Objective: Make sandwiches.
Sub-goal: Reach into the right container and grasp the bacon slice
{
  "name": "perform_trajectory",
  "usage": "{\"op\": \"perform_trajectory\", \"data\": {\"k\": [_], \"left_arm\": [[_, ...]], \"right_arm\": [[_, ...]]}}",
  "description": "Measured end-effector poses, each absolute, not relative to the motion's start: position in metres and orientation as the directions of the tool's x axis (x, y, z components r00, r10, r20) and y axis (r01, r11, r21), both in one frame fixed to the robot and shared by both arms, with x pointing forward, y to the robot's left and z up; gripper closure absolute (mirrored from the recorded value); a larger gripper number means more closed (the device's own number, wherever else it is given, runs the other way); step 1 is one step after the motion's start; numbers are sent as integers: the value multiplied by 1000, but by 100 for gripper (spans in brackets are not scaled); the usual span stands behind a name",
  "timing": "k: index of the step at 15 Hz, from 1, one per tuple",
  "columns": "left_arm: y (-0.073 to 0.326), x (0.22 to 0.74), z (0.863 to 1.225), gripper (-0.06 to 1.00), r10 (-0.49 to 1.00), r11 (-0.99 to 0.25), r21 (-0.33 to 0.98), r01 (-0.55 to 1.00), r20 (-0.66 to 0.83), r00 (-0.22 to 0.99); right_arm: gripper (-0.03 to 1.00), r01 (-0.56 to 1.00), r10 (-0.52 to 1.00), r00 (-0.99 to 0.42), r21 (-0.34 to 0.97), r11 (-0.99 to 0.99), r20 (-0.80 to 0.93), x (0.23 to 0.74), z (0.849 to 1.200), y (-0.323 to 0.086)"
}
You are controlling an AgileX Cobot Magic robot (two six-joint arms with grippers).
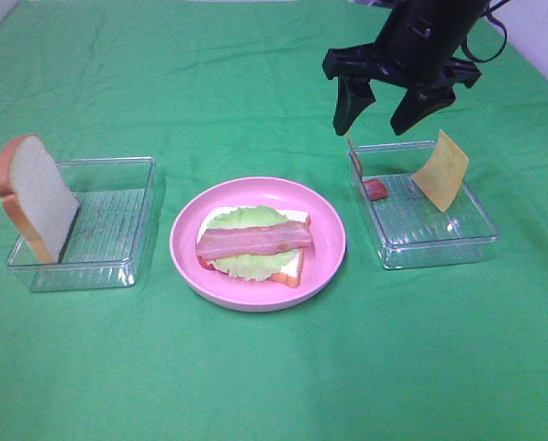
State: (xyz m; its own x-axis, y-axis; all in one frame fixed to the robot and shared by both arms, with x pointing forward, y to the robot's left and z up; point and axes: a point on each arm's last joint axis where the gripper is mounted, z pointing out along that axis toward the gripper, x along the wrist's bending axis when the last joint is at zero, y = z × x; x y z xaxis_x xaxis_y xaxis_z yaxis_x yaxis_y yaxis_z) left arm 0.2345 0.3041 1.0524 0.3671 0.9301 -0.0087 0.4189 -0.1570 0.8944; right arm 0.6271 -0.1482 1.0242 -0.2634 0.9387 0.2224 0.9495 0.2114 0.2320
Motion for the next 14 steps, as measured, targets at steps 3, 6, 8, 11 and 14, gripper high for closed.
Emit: {"op": "perform_trajectory", "data": {"k": [3, 6, 8, 11, 14], "left_arm": [[304, 235, 1052, 12, 930, -159, 894, 418, -7, 368], [304, 235, 1052, 12, 930, -160, 894, 418, -6, 368], [304, 235, 1052, 12, 930, -160, 894, 418, -6, 368], [304, 235, 1052, 12, 930, -160, 894, 418, -6, 368], [304, 235, 1052, 12, 930, -160, 894, 418, -6, 368]], "right_arm": [[32, 940, 937, -278, 262, 220, 209, 640, 1032, -145], [34, 949, 949, -260, 227, 218, 177, 658, 1016, -142], [34, 956, 951, -256, 190, 223, 174, 666, 1002, -139], [34, 963, 953, -249, 151, 224, 174, 674, 983, -137], [34, 966, 955, -242, 136, 221, 171, 678, 967, -135]]}}
